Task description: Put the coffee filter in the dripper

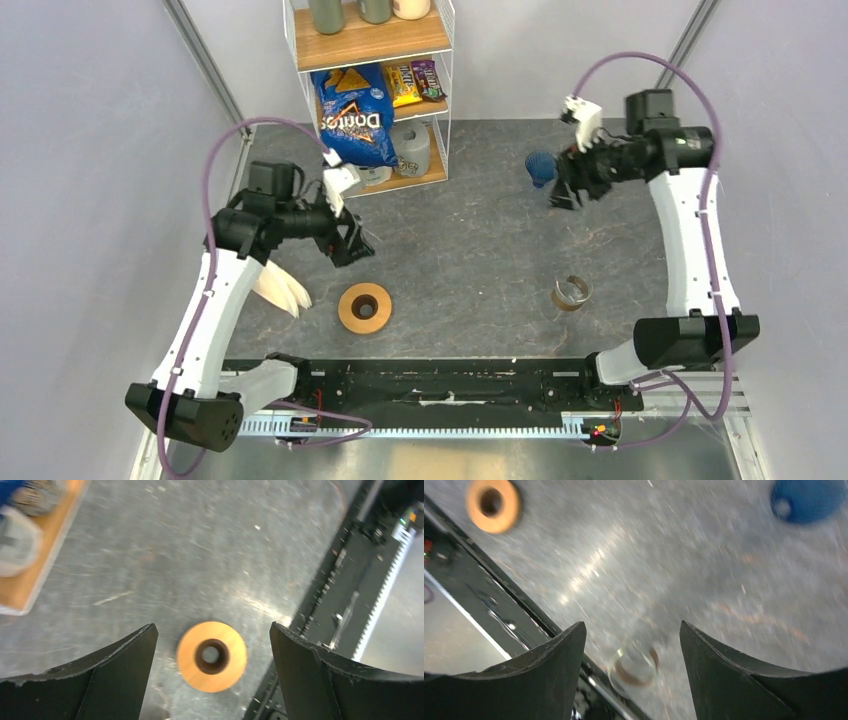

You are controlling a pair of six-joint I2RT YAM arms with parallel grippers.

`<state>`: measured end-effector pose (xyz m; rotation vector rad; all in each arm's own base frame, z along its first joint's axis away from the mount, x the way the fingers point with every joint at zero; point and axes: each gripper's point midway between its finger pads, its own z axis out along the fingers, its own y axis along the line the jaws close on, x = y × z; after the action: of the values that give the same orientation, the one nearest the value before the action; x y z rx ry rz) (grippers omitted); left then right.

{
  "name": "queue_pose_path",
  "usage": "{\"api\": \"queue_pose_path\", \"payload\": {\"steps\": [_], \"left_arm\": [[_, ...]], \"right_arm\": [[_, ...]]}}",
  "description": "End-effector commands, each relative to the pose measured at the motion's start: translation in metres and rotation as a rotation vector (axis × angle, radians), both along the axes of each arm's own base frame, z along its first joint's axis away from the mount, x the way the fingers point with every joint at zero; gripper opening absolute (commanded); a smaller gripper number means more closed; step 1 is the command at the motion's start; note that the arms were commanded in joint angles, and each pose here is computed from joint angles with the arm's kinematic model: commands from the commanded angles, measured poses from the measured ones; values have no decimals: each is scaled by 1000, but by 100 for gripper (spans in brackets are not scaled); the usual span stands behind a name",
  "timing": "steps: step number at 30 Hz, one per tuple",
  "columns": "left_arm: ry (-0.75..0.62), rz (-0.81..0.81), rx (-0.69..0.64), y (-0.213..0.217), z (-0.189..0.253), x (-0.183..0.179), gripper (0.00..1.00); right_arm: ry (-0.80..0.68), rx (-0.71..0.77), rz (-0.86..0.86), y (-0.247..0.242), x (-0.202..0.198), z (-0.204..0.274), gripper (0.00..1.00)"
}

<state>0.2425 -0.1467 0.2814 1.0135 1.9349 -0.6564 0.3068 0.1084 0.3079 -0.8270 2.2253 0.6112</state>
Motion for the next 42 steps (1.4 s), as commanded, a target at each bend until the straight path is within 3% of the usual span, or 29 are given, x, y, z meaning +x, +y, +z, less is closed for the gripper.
{"api": "queue_pose_path", "payload": {"steps": [1, 7, 14, 17, 26, 42], "left_arm": [[32, -125, 27, -21, -20, -22, 91], [48, -126, -16, -41, -22, -4, 91], [22, -119, -35, -48, -18, 8, 90], [15, -111, -32, -47, -18, 8, 90], [34, -49, -27, -43, -22, 10, 91], [84, 110, -88, -34, -11, 32, 91]], "right_arm": [[198, -253, 53, -69, -95, -26, 78], [304, -482, 37, -119, -142, -66, 84], [382, -549, 216, -126, -188, -110, 84], [436, -513, 261, -120, -201, -127, 84], [450, -404, 253, -103, -179, -159, 87], [334, -423, 254, -90, -125, -193, 82]]}}
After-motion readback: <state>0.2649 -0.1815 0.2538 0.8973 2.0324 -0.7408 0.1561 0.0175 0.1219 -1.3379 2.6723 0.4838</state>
